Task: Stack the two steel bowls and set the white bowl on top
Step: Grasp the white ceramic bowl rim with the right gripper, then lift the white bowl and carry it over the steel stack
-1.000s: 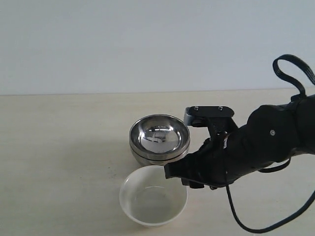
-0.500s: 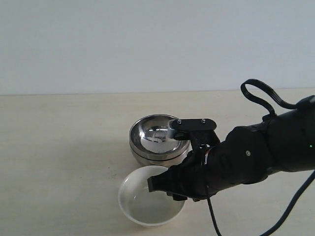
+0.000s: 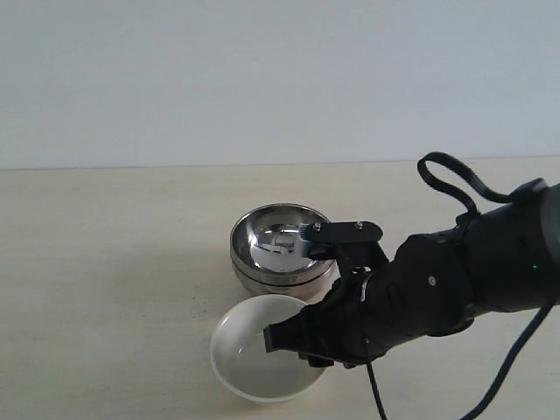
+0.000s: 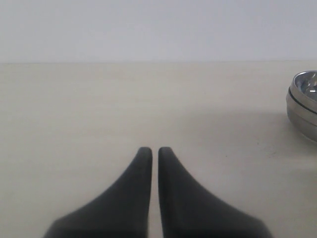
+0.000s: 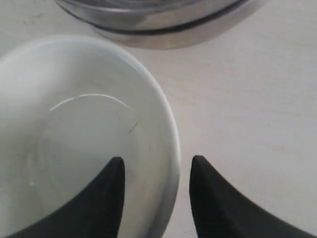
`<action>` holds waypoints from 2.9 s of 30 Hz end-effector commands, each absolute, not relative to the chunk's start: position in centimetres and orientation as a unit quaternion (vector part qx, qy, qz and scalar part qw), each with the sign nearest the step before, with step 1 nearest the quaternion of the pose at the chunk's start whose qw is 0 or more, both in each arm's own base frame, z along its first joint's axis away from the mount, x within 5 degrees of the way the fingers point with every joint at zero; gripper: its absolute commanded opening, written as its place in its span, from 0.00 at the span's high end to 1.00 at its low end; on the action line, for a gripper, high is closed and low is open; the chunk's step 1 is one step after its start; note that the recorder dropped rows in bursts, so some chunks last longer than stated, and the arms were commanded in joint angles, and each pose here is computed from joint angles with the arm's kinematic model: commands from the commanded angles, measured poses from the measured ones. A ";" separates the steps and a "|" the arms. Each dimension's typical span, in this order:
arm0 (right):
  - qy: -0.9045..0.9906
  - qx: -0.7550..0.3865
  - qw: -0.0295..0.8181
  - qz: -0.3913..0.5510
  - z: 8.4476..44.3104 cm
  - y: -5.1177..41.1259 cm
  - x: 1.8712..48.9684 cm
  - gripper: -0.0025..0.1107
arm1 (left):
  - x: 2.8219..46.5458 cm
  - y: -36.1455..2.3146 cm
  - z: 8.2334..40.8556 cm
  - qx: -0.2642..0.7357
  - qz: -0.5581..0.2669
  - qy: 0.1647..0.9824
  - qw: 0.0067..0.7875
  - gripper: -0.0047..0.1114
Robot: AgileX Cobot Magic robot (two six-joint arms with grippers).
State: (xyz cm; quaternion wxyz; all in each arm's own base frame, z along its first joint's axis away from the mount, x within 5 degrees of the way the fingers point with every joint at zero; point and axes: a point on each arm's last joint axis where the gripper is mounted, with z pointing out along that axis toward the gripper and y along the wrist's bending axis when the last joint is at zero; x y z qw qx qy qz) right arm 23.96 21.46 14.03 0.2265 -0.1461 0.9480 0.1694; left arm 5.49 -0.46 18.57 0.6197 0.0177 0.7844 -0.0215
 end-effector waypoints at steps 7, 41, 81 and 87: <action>0.947 -0.152 0.230 0.162 12.9 21.6 24.2 0.66 | 5.5 -0.5 18.5 0.010 -0.027 0.783 0.622 0.93; 0.925 -0.212 0.261 0.176 19.3 20.5 22.5 0.98 | 5.5 -0.5 18.5 0.010 -0.027 0.783 0.622 0.93; 0.939 -0.076 0.265 0.203 28.6 19.5 31.7 0.98 | 5.5 -0.5 18.5 0.010 -0.027 0.783 0.622 0.93; 0.934 -0.076 0.283 0.206 28.7 19.5 32.1 0.98 | 5.5 -0.5 18.5 0.010 -0.027 0.783 0.622 0.93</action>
